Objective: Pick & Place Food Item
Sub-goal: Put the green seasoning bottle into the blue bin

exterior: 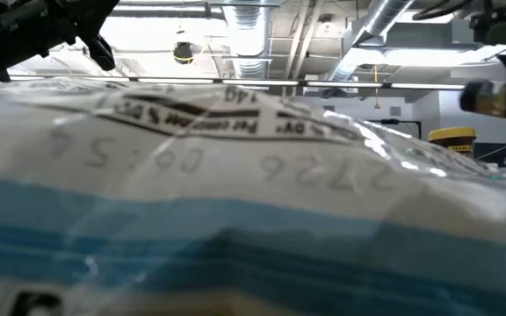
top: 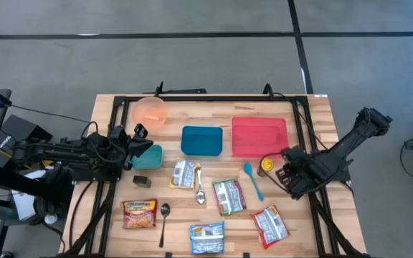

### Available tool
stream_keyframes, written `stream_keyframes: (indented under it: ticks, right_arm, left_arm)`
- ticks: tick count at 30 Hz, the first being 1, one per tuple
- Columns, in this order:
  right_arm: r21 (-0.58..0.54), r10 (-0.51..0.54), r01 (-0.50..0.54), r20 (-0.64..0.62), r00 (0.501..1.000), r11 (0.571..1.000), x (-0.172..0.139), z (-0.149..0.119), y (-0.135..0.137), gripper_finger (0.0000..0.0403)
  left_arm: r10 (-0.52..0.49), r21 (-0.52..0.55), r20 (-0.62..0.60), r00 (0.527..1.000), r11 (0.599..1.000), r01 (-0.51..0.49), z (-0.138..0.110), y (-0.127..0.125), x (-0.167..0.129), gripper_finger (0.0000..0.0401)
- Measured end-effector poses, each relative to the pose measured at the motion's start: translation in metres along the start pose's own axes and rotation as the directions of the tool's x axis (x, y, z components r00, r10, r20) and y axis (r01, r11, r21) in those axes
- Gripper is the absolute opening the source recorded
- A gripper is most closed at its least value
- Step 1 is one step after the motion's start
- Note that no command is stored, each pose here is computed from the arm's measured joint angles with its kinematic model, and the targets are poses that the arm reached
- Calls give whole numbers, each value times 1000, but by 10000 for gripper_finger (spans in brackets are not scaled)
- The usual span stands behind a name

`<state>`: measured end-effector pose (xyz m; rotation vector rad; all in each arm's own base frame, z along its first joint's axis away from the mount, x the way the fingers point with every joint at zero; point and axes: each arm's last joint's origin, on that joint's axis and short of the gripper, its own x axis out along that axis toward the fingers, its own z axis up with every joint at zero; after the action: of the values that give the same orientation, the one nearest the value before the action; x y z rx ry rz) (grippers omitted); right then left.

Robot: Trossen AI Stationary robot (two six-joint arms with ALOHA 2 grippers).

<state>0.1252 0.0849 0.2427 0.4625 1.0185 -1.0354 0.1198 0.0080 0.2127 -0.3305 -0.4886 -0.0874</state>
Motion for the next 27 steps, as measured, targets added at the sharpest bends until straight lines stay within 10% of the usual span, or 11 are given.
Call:
stream_keyframes:
  ticks: [9, 17, 27]
  right_arm:
    - [9, 6, -10, 301, 954, 1000, 1, 24, -7, 168]
    - [138, -35, -61, 602, 798, 989, 1, 54, -19, 169]
    - [236, -144, -33, 690, 710, 971, 29, 65, -10, 168]
  left_arm:
    - [-1, 90, 19, 1000, 996, 0, 2, 0, 0, 0]
    - [49, 268, 105, 993, 960, -75, 8, -1, 0, 0]
    - [59, 288, 110, 992, 954, -88, 8, 0, 0, 0]
